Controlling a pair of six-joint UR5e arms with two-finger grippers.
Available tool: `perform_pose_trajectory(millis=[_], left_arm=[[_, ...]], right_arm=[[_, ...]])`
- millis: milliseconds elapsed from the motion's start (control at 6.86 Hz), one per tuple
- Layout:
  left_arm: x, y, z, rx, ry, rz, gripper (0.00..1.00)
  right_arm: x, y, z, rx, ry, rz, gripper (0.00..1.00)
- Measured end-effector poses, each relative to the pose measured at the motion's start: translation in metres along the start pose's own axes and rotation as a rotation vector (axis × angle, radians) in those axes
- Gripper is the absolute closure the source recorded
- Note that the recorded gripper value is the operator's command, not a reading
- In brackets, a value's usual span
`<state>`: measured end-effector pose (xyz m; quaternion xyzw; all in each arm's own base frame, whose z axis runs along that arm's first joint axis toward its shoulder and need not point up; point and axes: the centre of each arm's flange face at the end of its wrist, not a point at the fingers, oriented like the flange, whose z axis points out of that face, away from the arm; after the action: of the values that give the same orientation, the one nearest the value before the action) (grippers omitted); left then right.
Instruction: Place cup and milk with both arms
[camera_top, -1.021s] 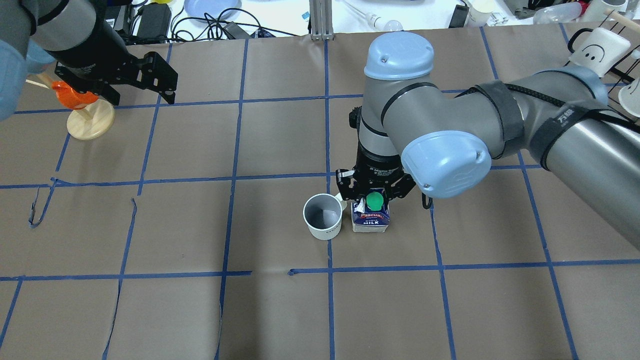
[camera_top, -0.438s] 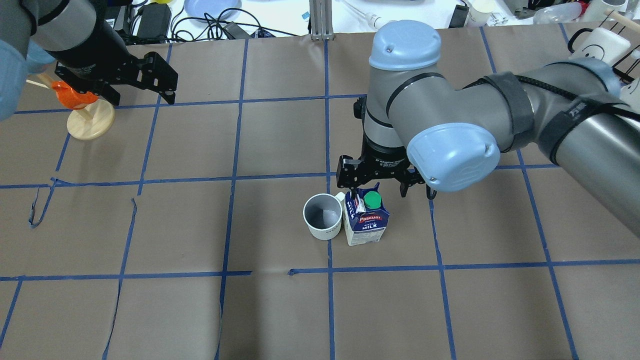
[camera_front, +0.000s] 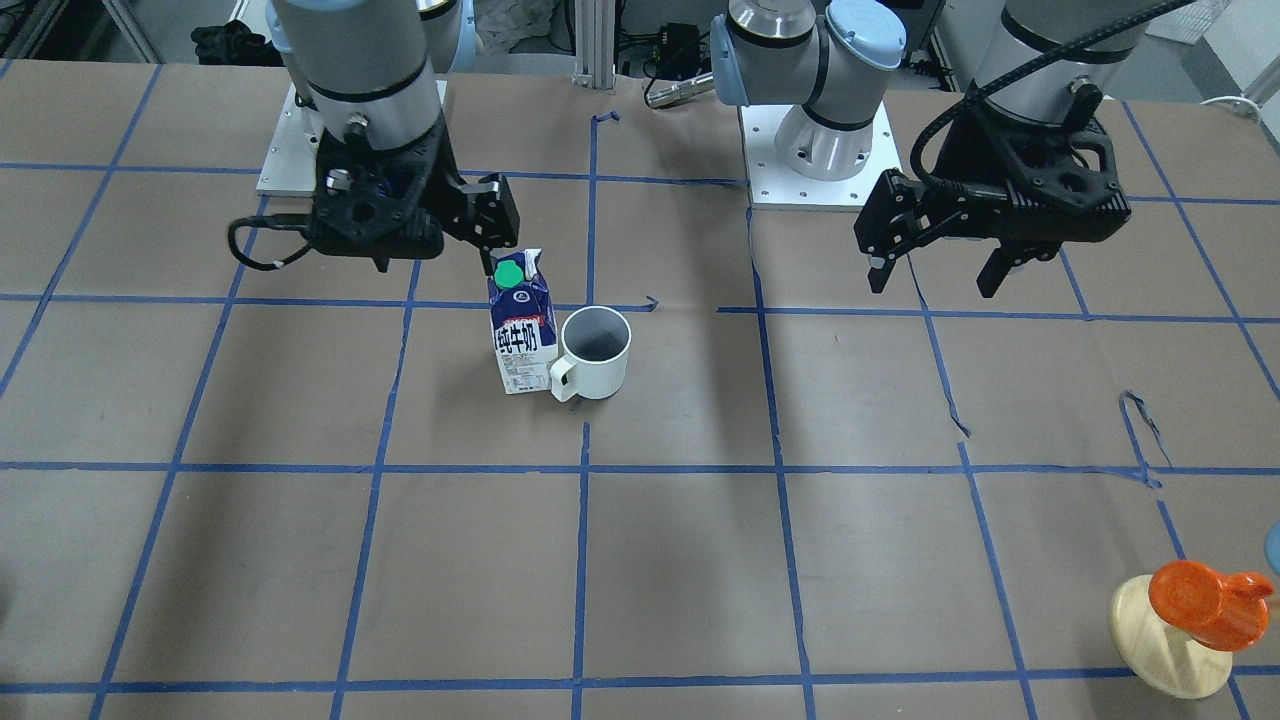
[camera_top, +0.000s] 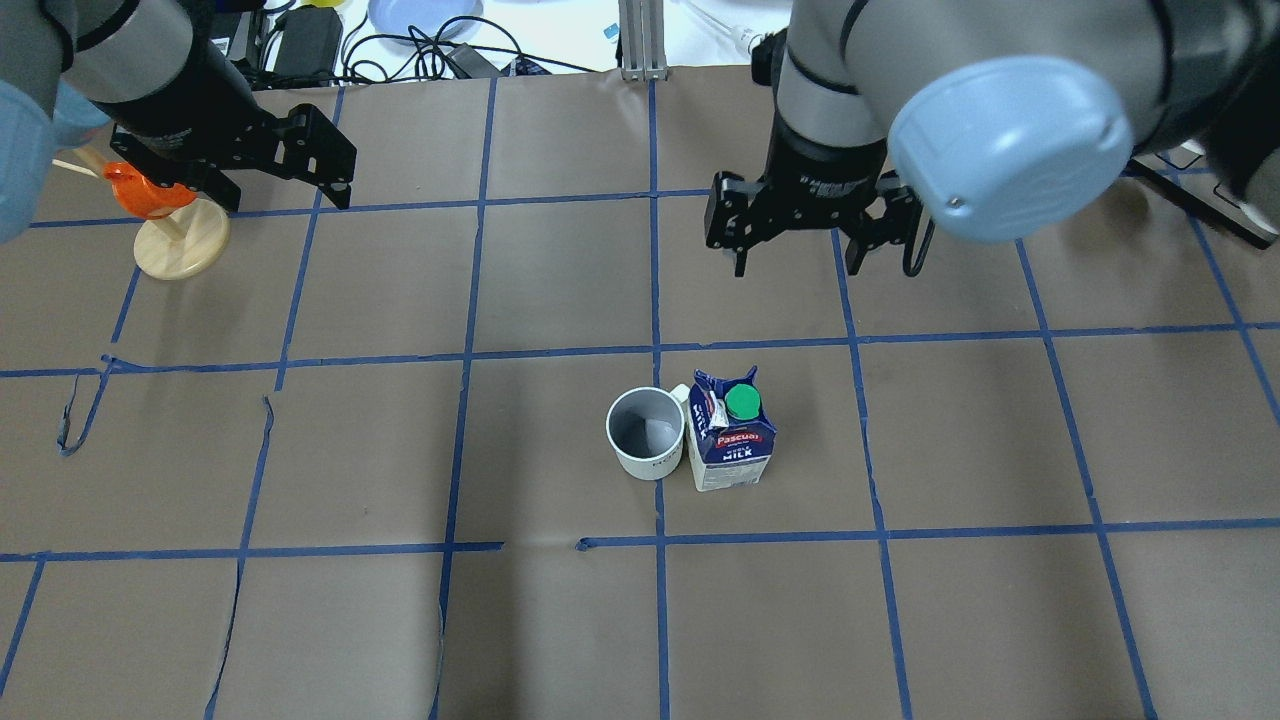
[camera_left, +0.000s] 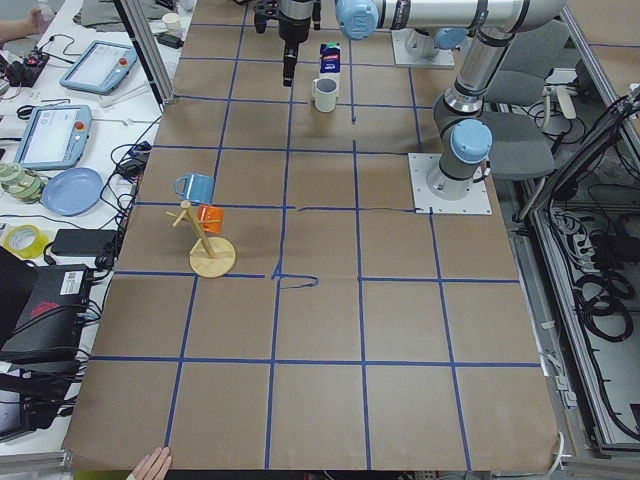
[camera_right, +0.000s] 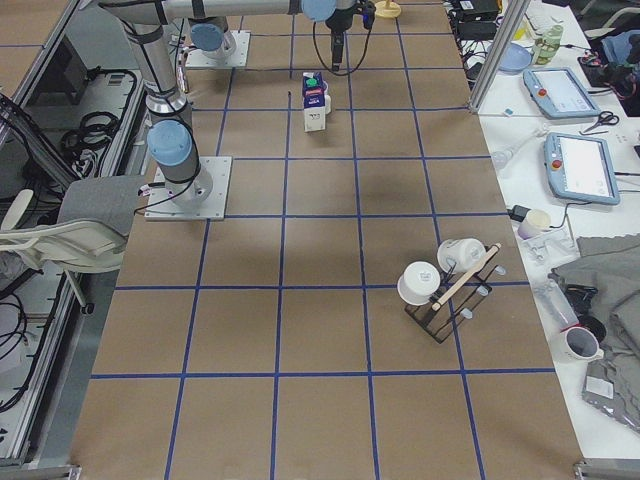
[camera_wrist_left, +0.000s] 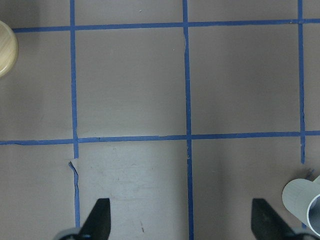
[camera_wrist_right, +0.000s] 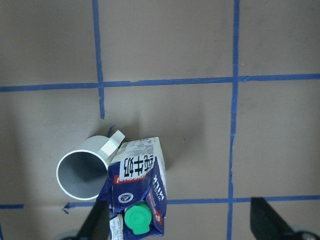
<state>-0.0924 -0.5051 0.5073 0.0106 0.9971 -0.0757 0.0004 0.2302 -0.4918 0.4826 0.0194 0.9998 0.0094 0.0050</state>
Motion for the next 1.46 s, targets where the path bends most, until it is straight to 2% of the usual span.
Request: perform_pose_trajectory(millis=[292, 729, 1458], left_arm=[[0.0, 0.0, -0.001, 0.001, 0.0, 0.0, 0.0], [-0.001, 0.0, -0.002, -0.004, -0.005, -0.004, 0.0], [0.0, 0.001, -0.001, -0.015, -0.004, -0.015, 0.0]], right_arm=[[0.037, -0.008, -0.036, 0.018, 0.006, -0.017, 0.0], [0.115, -0.024, -0.055, 0.051, 0.007, -0.042, 0.0], [0.126, -0.024, -0.06, 0.063, 0.005, -0.04, 0.0]])
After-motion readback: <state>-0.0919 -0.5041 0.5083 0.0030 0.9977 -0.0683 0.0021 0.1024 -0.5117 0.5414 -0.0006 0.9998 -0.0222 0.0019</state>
